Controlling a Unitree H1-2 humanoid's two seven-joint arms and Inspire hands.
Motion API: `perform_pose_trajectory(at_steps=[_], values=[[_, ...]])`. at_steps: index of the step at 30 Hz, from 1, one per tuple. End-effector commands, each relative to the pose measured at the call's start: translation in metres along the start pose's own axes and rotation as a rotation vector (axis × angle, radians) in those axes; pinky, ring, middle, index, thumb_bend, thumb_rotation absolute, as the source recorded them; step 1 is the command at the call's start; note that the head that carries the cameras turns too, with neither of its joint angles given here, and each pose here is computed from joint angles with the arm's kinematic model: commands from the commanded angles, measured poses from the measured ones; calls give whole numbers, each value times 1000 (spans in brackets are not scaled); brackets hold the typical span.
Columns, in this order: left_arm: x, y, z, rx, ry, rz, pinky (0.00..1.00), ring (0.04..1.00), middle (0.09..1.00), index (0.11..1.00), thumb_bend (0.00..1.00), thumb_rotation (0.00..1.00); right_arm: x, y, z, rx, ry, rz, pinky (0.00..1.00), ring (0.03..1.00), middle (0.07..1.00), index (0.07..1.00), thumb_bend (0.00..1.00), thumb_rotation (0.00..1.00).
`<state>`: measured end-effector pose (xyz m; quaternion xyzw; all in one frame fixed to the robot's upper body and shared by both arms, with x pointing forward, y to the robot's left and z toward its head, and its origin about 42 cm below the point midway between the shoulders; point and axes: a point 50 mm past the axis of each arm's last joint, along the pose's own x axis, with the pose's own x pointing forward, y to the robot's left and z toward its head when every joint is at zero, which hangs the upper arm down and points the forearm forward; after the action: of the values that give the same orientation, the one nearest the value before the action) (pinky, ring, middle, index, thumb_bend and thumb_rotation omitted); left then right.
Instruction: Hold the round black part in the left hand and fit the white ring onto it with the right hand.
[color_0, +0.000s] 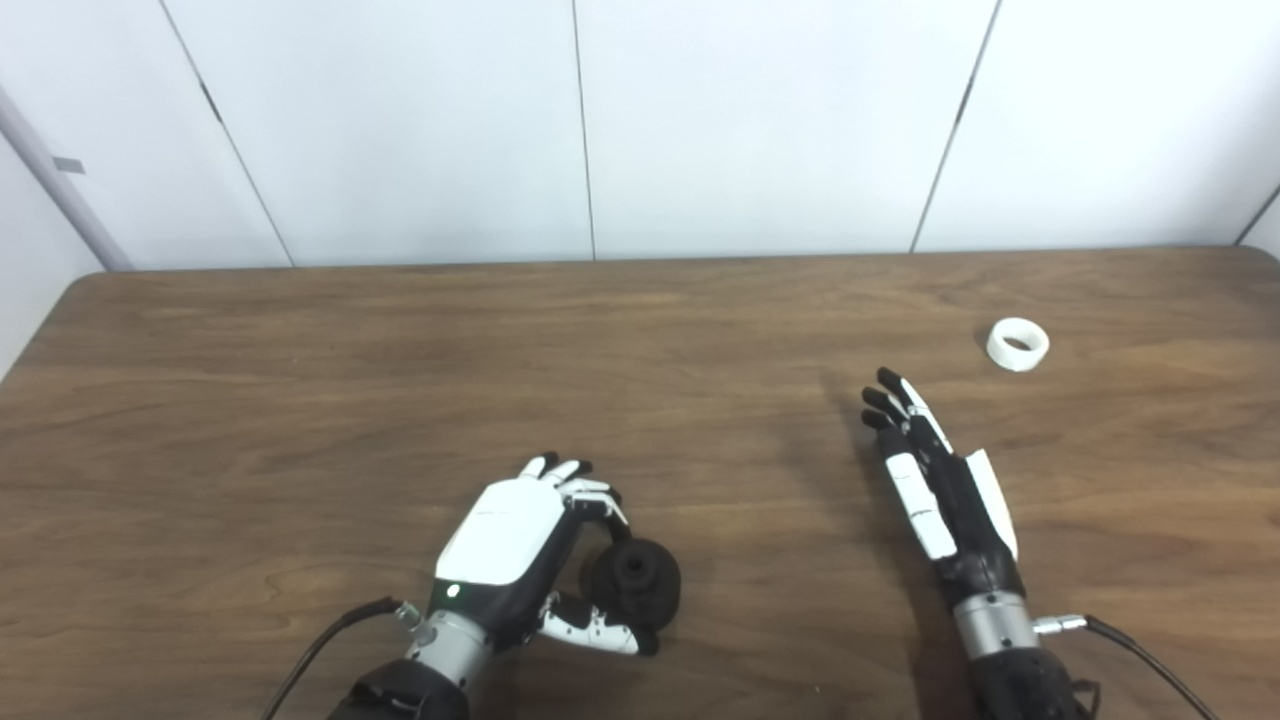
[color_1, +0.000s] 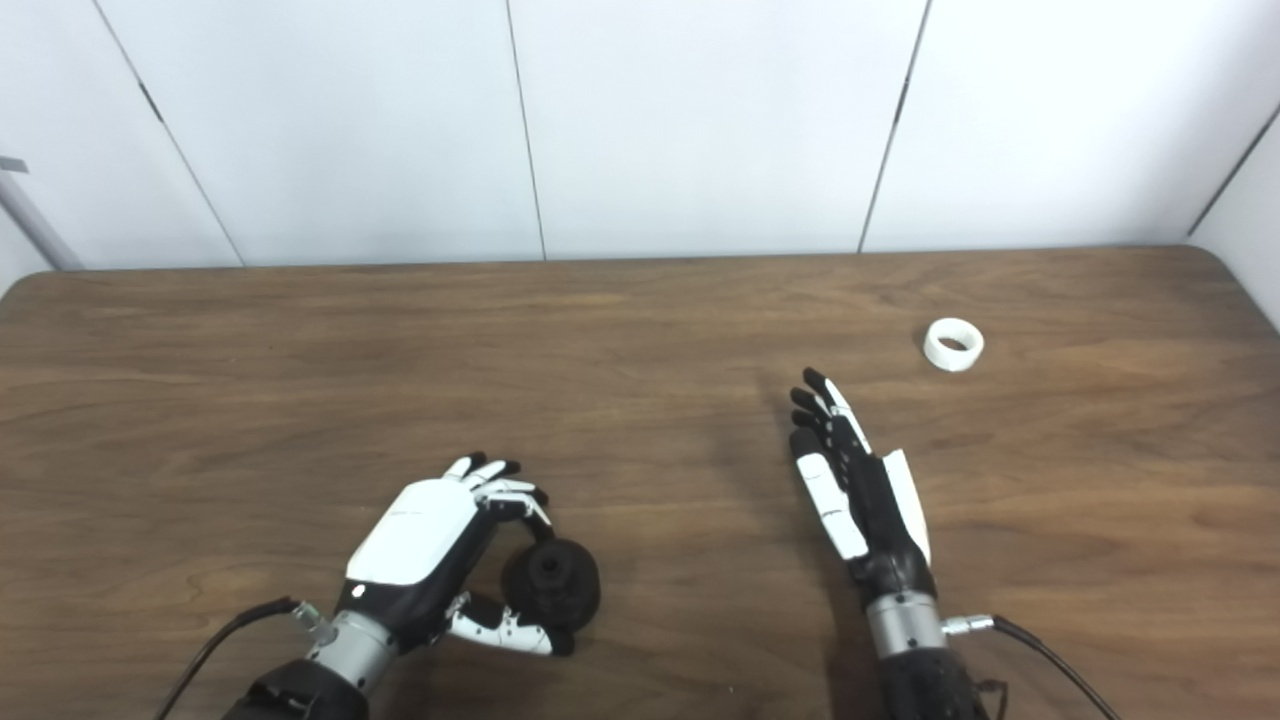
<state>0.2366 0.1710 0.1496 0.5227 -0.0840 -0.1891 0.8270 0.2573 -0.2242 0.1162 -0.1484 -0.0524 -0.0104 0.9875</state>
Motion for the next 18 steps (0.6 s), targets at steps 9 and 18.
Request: perform_pose_trajectory(at_steps=[9,18], values=[[-9,-14,0,11,49,-54,1000,931,794,482,524,52,-6,-9,3,5,19,-7,891,873,887,921,457,1000],[-9,-14,1,16,49,-56,1000,931,794,483,524,52,5,-27,21,-71,9,-58,888,900,886,911,525,767]])
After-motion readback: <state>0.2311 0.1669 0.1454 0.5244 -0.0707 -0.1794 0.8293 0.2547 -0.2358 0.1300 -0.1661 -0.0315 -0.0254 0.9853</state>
